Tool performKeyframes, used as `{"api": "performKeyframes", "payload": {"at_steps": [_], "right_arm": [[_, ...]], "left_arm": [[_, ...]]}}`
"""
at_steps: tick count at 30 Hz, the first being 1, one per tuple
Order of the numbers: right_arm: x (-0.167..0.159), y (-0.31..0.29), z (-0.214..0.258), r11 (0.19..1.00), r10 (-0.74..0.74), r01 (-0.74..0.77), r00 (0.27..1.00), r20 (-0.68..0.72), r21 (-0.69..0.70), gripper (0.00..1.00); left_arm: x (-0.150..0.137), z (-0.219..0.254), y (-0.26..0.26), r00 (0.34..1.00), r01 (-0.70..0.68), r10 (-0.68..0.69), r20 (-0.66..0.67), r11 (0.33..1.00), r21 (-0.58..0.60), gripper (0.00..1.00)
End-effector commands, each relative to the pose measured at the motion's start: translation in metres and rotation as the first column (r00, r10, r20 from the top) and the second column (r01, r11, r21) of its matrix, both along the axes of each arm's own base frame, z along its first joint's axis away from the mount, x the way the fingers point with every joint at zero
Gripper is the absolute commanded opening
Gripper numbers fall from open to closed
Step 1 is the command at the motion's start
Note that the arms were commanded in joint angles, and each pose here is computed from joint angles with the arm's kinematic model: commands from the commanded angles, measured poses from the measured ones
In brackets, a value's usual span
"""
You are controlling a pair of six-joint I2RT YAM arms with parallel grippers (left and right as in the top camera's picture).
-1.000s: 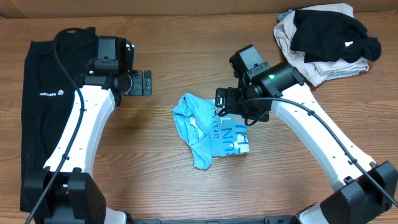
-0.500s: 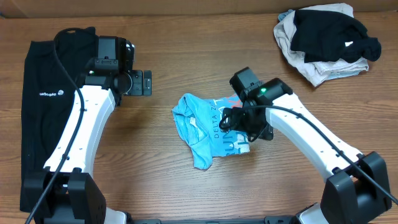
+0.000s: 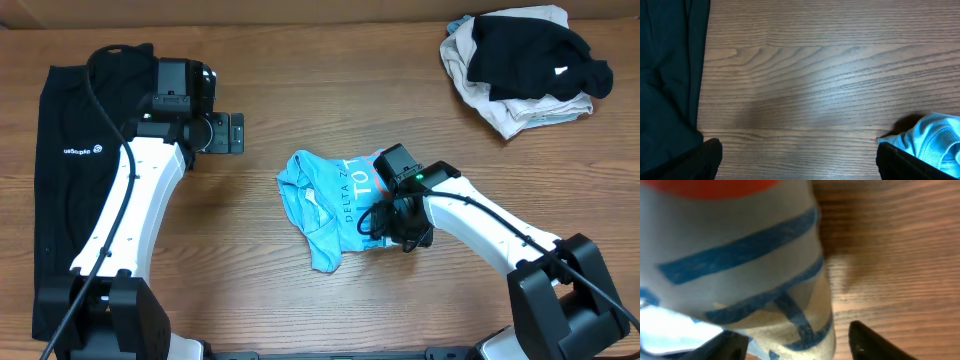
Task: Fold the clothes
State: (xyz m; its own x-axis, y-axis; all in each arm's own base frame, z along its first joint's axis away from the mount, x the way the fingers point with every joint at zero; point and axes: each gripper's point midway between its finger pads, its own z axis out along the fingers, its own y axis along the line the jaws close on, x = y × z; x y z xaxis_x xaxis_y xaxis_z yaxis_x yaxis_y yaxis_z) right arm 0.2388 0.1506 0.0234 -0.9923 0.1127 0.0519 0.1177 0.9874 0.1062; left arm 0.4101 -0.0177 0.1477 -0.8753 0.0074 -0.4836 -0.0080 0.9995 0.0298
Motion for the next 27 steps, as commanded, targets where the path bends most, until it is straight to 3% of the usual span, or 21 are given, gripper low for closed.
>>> {"api": "performKeyframes", "payload": {"at_steps": [1,9,16,21,24,25,26,27], "right_arm": [[0.001,-0.003,-0.003,0.999,0.052,-0.052,0.998,0.023,-0.002,0.46],[0.008,-0.007,-0.005,0.998,0.063,-0.062,0.997,0.053,-0.018,0.04],[0.038,-0.033,-0.004,1.000,-0.003,0.003,0.993,0.119,-0.004,0.04],[0.087,-0.072,0.002,0.997,-0.077,0.071,0.962,0.262,0.030,0.04],[0.127,-0.081,0.017,0.989,-0.125,0.081,0.910,0.395,0.127,0.04],[0.139,-0.080,0.024,0.982,-0.147,0.077,0.889,0.435,0.174,0.09],[0.148,-0.078,0.032,0.974,-0.162,0.064,0.872,0.461,0.219,0.25],[0.155,-0.074,0.040,0.963,-0.173,0.046,0.860,0.480,0.264,0.62]], "left_arm": [[0.004,0.006,0.000,1.000,-0.012,0.012,0.017,1.000,-0.019,1.00],[0.004,0.006,0.000,1.000,-0.012,0.012,0.017,1.000,-0.018,1.00],[0.002,0.005,0.000,1.000,-0.012,0.012,0.009,1.000,-0.018,1.00],[0.002,0.005,0.000,1.000,-0.012,0.012,0.010,1.000,-0.018,1.00],[0.002,0.006,-0.001,1.000,-0.010,0.010,0.011,1.000,-0.019,1.00],[0.002,0.006,-0.001,1.000,-0.010,0.010,0.011,1.000,-0.019,1.00],[0.002,0.006,-0.001,1.000,-0.010,0.010,0.011,1.000,-0.019,1.00],[0.002,0.005,-0.001,1.000,-0.010,0.010,0.010,1.000,-0.019,1.00]]}}
